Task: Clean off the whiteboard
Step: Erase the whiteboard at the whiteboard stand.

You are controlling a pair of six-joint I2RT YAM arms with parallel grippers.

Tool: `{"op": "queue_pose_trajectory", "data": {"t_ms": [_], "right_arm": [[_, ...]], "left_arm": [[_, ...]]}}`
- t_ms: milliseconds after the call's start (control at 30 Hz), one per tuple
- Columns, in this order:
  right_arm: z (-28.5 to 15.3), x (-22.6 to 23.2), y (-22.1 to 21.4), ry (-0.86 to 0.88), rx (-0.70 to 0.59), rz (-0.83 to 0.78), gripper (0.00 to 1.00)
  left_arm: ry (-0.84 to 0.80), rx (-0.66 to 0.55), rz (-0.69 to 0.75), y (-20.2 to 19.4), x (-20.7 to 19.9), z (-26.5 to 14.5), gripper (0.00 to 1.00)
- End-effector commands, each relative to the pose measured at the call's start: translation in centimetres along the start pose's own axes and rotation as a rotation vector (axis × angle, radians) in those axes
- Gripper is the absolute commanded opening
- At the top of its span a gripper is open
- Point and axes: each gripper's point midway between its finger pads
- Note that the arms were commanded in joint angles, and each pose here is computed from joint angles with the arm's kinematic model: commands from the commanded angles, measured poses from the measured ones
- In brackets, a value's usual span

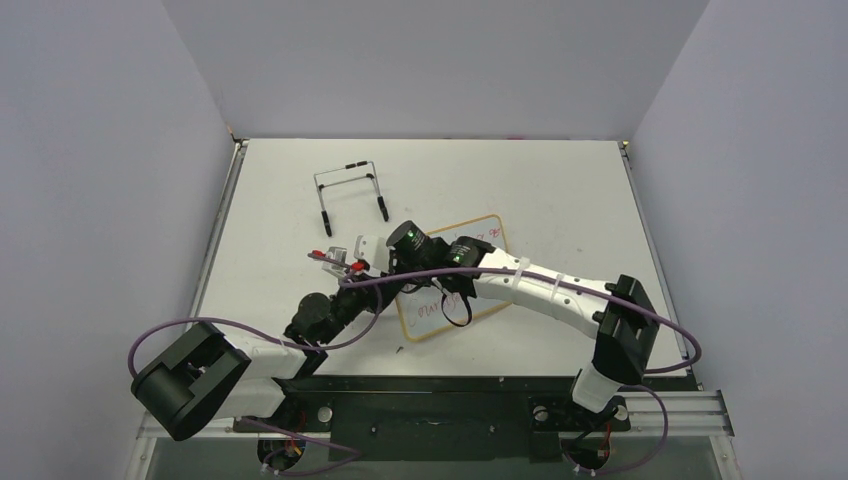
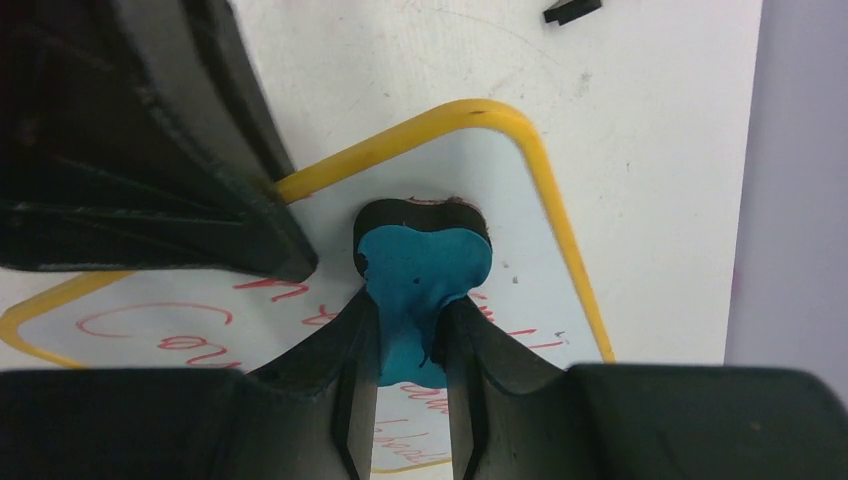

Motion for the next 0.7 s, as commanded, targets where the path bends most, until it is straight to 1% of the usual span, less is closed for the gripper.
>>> {"op": "queue_pose_trajectory", "data": {"t_ms": [0,33,100,133,267,300,367,433,533,667], "right_arm": [[0.1,-3.9,1.1,-0.108,-0.039,0.139,0.00],[0.2,-4.5,0.5,-0.128,-0.024,0.155,0.00],[0.5,-4.3,-0.3,-0.117,-0.013,0.164,0.00],[0.8,-3.4,-1.0,-0.092,-0.003,0.148,0.00],[0.7,0.7,-1.1,0.049,-0.048,0.056,0.00],[0.3,2.1,-0.2,0.099,-0.084,0.023,0.00],[-0.2,3.4,0.7,0.146,-0.117,-0.002,0.00],[-0.5,3.0,1.6,0.144,-0.138,0.022,0.00],[-0.6,0.0,1.7,0.083,-0.139,0.102,0.00],[0.1,-1.7,-0.2,0.021,-0.099,0.165,0.00]], "left_arm": [[-0.188,0.010,0.083,0.4,-4.4,0.3,0.00],[-0.189,0.011,0.082,0.4,-4.4,0.3,0.00],[-0.192,0.009,0.084,0.4,-4.5,0.3,0.00],[-0.192,0.008,0.084,0.5,-4.5,0.3,0.00],[-0.185,0.005,0.090,0.5,-4.3,0.1,0.00],[-0.181,0.005,0.092,0.5,-4.2,0.1,0.00],[-0.182,0.002,0.096,0.6,-4.3,0.2,0.00],[-0.182,0.002,0.095,0.6,-4.4,0.3,0.00],[-0.182,-0.002,0.087,0.7,-4.5,0.2,0.00],[-0.169,-0.009,0.084,0.9,-4.3,0.1,0.00]]}}
Point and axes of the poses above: each gripper's point midway between its finger pads, its own z axis out along the fingers, its own x axis along the line the jaws close on, y = z × x, and after that the axes turned 9 degrees about -z, right-handed
